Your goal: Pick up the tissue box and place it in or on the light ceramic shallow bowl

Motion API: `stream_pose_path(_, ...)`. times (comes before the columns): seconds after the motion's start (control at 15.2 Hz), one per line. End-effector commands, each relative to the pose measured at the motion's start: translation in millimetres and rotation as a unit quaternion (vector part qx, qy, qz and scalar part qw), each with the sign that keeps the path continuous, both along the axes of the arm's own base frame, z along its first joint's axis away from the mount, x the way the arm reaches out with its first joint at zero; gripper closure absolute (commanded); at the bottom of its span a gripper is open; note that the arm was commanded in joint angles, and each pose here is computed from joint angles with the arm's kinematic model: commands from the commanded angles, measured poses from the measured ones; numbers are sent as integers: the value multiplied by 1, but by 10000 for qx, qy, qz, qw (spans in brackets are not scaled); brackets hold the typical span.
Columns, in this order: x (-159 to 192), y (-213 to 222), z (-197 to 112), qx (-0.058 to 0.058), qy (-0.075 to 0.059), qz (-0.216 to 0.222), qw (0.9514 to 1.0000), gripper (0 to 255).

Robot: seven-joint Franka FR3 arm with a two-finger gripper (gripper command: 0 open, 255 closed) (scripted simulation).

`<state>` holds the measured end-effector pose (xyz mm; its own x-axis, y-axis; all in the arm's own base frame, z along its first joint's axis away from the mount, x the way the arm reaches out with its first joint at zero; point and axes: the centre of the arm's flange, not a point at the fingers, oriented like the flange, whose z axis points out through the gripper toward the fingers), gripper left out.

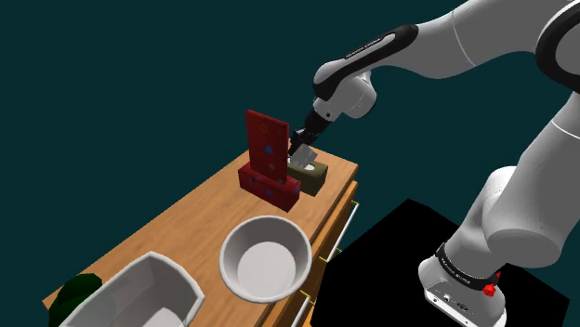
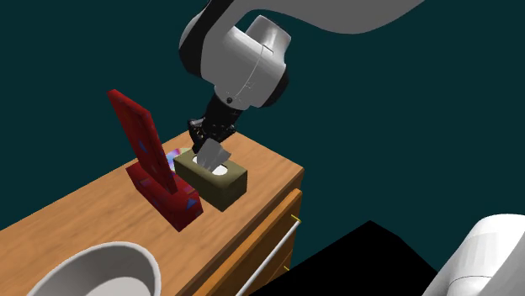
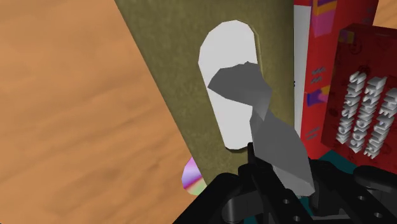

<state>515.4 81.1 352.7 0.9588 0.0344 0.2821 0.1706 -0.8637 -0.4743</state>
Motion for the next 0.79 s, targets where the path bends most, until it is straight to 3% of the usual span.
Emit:
stream_pose_path(0.0,-1,0,-3,-3,34,1,10000,255)
stream_pose_path(0.73,0,0,45,-3,34,1,10000,255)
